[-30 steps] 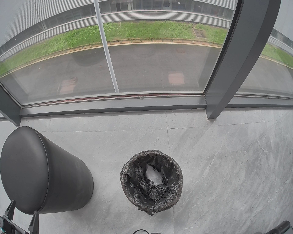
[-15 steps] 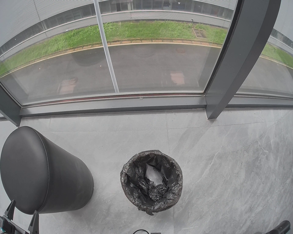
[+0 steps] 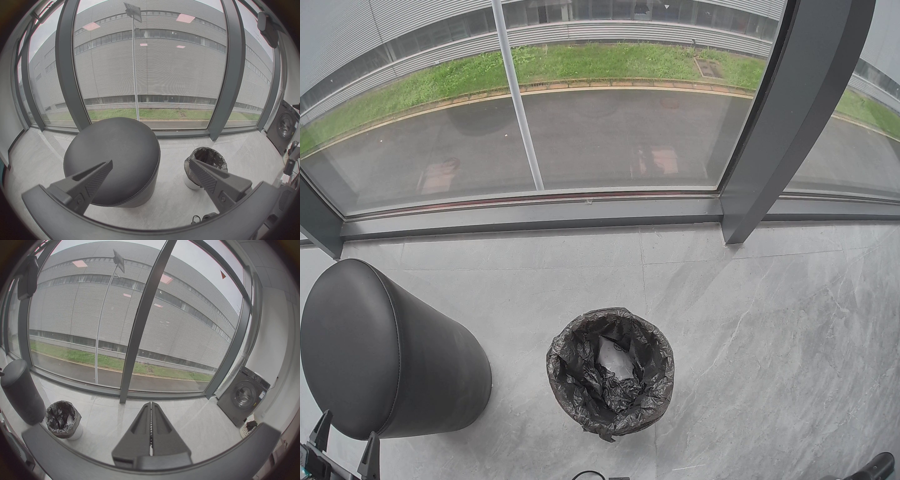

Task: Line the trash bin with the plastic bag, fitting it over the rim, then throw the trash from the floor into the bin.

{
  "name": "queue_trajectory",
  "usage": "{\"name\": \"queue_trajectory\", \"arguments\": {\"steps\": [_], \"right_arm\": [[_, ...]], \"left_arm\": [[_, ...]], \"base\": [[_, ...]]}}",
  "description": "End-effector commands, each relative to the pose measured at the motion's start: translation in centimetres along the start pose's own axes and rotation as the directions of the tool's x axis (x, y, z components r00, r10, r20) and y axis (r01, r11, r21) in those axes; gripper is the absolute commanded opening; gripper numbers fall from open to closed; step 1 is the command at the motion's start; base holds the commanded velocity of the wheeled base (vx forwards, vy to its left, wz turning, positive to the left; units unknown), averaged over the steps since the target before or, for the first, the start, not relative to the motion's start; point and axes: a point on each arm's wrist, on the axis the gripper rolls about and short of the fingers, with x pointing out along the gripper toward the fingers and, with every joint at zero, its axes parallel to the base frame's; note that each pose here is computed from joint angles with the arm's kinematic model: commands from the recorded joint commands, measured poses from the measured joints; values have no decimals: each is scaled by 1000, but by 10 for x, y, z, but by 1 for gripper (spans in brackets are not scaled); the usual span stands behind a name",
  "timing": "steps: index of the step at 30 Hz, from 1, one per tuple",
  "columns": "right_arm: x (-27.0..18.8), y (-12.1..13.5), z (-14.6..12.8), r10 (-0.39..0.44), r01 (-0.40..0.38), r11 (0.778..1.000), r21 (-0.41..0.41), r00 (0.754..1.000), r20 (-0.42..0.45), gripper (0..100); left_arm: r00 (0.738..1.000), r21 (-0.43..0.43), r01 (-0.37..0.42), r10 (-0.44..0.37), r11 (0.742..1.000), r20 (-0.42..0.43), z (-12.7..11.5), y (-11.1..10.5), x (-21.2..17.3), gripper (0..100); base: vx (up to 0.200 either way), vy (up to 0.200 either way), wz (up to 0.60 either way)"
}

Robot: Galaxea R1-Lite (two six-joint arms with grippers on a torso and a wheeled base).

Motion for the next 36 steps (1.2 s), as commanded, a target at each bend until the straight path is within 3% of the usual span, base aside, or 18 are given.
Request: {"name": "queue_trajectory", "arguments": {"steps": [1,13,16,24,36], "right_arm": [[45,30,-66,74,-74,997,16,997,17,0],[53,42,-105,149,-143,988,61,983,-104,0],[53,43,-106,170,-160,982,100,980,-102,0],[53,43,-106,182,-171,979,112,978,-98,0],[53,46,-105,299,-290,948,135,952,-57,0]], "left_arm": [[1000,0,0,0,1000,8,-2,0,-1,100],[1000,-2,0,0,1000,8,-2,0,-1,100],[1000,0,0,0,1000,8,-2,0,-1,100],[1000,0,0,0,1000,8,-2,0,-1,100],[1000,0,0,0,1000,6,-2,0,-1,100]], "base": [[0,0,0],[0,0,0],[0,0,0],[0,0,0],[0,0,0]]}}
